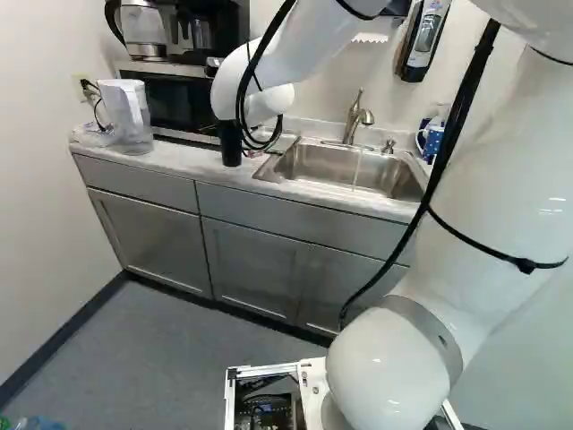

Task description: Rinse the cup and place it in the tray

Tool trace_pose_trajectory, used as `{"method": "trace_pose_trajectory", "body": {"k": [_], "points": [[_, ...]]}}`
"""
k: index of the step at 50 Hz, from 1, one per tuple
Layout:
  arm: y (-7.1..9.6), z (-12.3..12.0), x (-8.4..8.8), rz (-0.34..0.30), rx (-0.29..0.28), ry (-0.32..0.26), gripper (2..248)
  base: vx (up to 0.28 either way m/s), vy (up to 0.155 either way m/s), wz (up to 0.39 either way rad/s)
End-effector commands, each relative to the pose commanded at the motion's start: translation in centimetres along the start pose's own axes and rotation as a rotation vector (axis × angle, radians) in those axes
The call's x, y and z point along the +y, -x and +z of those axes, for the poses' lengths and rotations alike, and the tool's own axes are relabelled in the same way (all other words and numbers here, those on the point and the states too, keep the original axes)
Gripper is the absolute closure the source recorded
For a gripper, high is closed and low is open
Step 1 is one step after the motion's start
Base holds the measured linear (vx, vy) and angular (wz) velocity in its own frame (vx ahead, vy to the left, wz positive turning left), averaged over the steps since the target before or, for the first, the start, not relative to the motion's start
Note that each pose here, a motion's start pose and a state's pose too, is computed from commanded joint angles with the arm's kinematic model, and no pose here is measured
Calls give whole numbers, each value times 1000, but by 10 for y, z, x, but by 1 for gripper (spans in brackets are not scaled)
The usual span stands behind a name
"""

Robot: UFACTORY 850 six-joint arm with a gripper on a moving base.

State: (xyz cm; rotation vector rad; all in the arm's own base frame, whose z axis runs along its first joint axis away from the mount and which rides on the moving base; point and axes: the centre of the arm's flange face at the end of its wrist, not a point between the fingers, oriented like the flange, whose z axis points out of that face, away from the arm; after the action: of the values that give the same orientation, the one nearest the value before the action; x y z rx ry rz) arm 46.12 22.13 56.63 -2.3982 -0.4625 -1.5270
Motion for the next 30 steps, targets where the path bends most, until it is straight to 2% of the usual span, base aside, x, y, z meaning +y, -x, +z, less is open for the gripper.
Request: {"method": "trace_pose_trajectory", "body": {"k": [30], "points": [[24, 7, -1, 10, 41, 3, 3, 0, 0, 0]]}}
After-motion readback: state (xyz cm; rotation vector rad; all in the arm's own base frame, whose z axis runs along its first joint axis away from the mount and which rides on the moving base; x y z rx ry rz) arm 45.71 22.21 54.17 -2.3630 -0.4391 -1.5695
